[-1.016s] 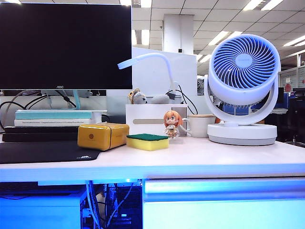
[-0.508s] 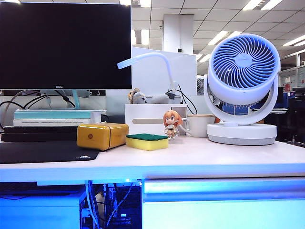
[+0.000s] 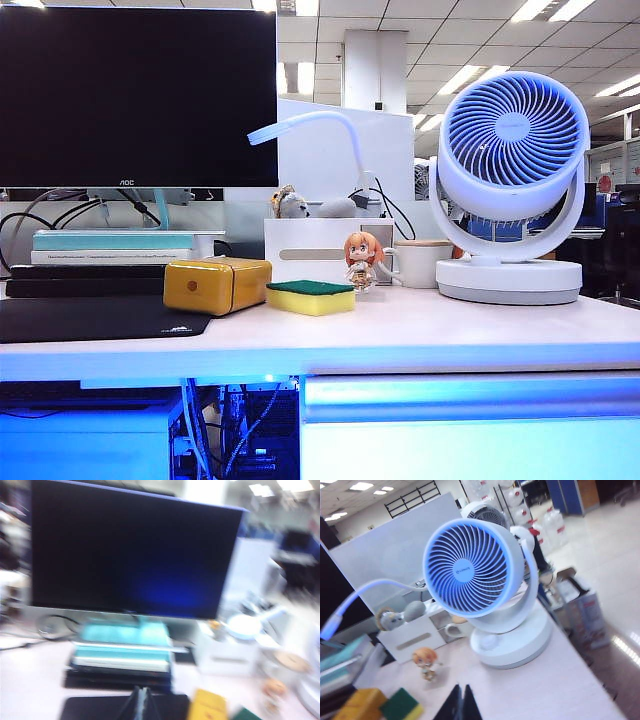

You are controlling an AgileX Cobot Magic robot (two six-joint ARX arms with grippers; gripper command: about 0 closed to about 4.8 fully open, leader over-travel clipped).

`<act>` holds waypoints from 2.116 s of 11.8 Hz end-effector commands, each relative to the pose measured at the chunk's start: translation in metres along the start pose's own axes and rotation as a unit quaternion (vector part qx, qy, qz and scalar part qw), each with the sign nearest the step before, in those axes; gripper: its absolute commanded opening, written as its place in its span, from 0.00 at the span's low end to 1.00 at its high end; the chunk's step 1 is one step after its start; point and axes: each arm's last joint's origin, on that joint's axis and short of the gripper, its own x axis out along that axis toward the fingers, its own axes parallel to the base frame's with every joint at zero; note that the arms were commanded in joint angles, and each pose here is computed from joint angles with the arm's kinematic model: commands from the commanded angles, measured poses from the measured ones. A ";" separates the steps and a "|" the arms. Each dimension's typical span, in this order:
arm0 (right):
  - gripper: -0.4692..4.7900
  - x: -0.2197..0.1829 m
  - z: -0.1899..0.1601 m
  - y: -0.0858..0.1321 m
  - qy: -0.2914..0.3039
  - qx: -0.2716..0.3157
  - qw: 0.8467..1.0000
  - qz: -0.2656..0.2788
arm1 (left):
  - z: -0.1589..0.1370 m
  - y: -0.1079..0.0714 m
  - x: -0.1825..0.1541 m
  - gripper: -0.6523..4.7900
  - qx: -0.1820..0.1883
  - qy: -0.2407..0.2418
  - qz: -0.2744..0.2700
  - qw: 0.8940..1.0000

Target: Open the drawer, place the cleaning sponge inside, then close the drawer.

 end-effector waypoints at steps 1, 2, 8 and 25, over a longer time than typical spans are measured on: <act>0.08 0.019 0.011 0.009 0.048 0.061 0.997 0.010 | 0.037 -0.008 0.025 0.11 0.016 0.078 -0.077 0.994; 0.08 0.026 0.008 0.009 0.071 0.081 0.994 0.016 | 0.047 -0.011 0.030 0.11 0.013 0.090 -0.104 0.990; 0.08 0.077 -0.029 0.001 0.252 0.163 0.954 0.026 | 0.042 -0.070 0.069 0.11 0.030 0.210 -0.242 0.947; 1.00 0.098 -0.140 -0.103 0.193 0.359 0.913 -0.030 | 0.036 -0.101 0.073 0.11 0.058 0.200 -0.264 0.942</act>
